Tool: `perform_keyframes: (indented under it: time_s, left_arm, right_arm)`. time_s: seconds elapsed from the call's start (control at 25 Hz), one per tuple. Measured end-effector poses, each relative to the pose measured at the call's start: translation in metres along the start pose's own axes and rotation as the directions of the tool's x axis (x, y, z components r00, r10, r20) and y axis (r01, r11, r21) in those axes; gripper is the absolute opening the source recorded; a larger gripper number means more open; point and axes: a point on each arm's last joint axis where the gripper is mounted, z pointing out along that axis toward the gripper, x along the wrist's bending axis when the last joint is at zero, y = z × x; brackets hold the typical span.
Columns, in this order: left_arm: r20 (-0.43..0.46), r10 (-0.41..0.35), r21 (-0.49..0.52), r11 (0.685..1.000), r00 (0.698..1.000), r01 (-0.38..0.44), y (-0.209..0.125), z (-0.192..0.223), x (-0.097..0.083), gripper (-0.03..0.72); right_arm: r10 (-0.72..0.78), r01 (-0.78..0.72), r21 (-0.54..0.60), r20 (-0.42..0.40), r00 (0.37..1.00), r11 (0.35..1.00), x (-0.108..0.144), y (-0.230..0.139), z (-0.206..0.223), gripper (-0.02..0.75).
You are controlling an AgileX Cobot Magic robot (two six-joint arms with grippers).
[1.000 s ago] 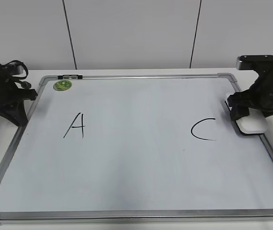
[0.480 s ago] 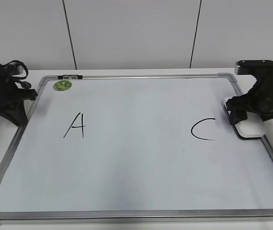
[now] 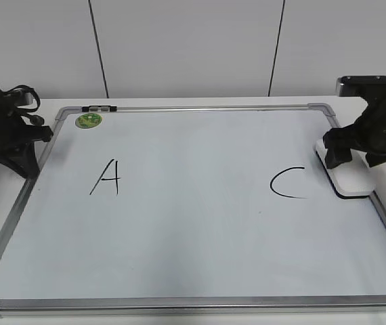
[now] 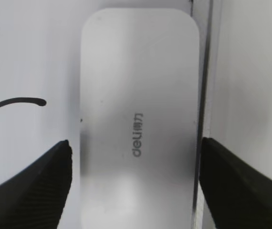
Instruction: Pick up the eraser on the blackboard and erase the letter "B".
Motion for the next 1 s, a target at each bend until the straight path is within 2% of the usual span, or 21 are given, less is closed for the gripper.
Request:
perform_keyframes:
  time_s: [0.08, 0.16, 0.32, 0.4, 0.56, 0.72, 0.84, 1.0]
  left_arm:
    - [-0.011, 0.014, 0.000, 1.000, 1.000, -0.014, 0.002, -0.003, -0.001, 0.093]
    - [-0.026, 0.029, 0.002, 1.000, 0.999, -0.029, 0.005, -0.006, -0.001, 0.169]
    - [-0.052, 0.057, -0.043, 0.997, 0.997, -0.060, 0.020, -0.027, -0.003, 0.428]
    - [-0.049, 0.067, -0.053, 0.996, 0.997, -0.069, 0.024, -0.046, -0.007, 0.508]
    - [-0.037, 0.079, -0.135, 0.987, 0.996, -0.083, 0.024, -0.093, -0.017, 0.543]
    - [-0.014, 0.103, -0.252, 0.962, 0.995, -0.103, 0.008, -0.154, -0.035, 0.547]
    - [-0.010, 0.124, -0.305, 0.944, 0.992, -0.122, -0.018, -0.191, -0.048, 0.542]
    - [-0.011, 0.142, -0.337, 0.931, 0.990, -0.137, -0.070, -0.229, -0.058, 0.517]
  right_arm:
    - [-0.002, 0.002, -0.026, 0.000, 1.000, 1.000, 0.001, 0.003, -0.015, 0.616]
    - [-0.005, 0.005, -0.045, 0.001, 1.000, 0.999, 0.001, 0.005, -0.028, 0.615]
    - [-0.020, 0.020, -0.055, 0.010, 1.000, 0.998, 0.001, 0.004, -0.052, 0.609]
    - [-0.025, 0.026, -0.061, 0.014, 1.000, 0.998, 0.002, 0.003, -0.066, 0.604]
    - [-0.031, 0.032, -0.065, 0.015, 0.999, 0.997, 0.003, -0.002, -0.098, 0.596]
    - [-0.037, 0.038, -0.026, 0.014, 0.999, 0.999, 0.005, -0.014, -0.129, 0.596]
    - [-0.044, 0.044, -0.004, 0.010, 0.999, 0.999, 0.006, -0.024, -0.151, 0.596]
    - [-0.055, 0.055, -0.029, 0.002, 0.998, 0.998, 0.009, -0.036, -0.183, 0.596]
